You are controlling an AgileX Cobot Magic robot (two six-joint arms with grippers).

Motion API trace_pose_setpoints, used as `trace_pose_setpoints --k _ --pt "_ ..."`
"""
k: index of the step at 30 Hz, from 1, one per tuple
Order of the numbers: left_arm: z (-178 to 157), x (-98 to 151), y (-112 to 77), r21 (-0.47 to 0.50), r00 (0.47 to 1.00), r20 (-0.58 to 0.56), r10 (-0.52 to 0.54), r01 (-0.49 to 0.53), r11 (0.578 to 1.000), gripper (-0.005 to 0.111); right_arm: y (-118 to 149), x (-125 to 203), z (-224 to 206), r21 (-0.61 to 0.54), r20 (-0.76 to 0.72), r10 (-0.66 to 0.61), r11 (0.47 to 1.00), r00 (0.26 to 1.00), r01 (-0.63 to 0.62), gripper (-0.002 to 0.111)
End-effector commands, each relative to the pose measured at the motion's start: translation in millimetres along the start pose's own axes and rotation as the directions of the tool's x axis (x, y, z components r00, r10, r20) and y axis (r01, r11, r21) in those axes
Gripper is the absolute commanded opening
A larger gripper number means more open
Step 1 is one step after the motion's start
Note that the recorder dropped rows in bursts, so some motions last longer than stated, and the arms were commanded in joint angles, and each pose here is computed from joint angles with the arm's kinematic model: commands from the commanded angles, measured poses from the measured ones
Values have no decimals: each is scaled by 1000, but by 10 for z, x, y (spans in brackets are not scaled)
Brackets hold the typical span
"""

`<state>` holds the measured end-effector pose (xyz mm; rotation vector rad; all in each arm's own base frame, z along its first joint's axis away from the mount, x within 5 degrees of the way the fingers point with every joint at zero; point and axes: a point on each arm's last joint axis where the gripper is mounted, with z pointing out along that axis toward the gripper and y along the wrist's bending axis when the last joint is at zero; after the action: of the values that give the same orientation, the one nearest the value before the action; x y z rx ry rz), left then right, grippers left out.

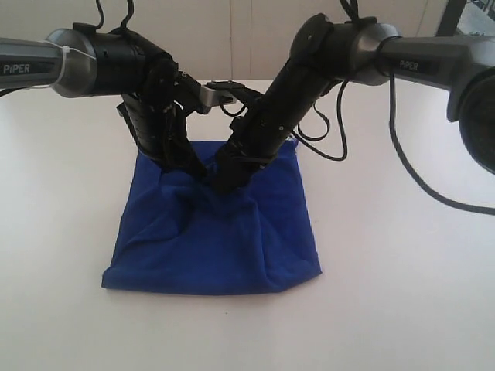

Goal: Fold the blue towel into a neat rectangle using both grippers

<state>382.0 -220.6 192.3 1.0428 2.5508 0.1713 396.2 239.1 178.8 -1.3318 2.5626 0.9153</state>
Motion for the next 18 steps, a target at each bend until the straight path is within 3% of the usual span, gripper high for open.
trace_pose_setpoints --k 1,12,18 --pt "-26 8 10 -2 1000 -6 2 -2 1000 10 22 3 -101 20 3 -8 1000 1000 8 33" --pt "-26 4 10 -2 1000 -2 2 -2 1000 10 -128 121 -633 159 33 34 987 999 -39 33" --pt "-26 4 10 -2 1000 -2 2 -2 1000 10 -156 260 -769 275 -60 11 961 998 6 33"
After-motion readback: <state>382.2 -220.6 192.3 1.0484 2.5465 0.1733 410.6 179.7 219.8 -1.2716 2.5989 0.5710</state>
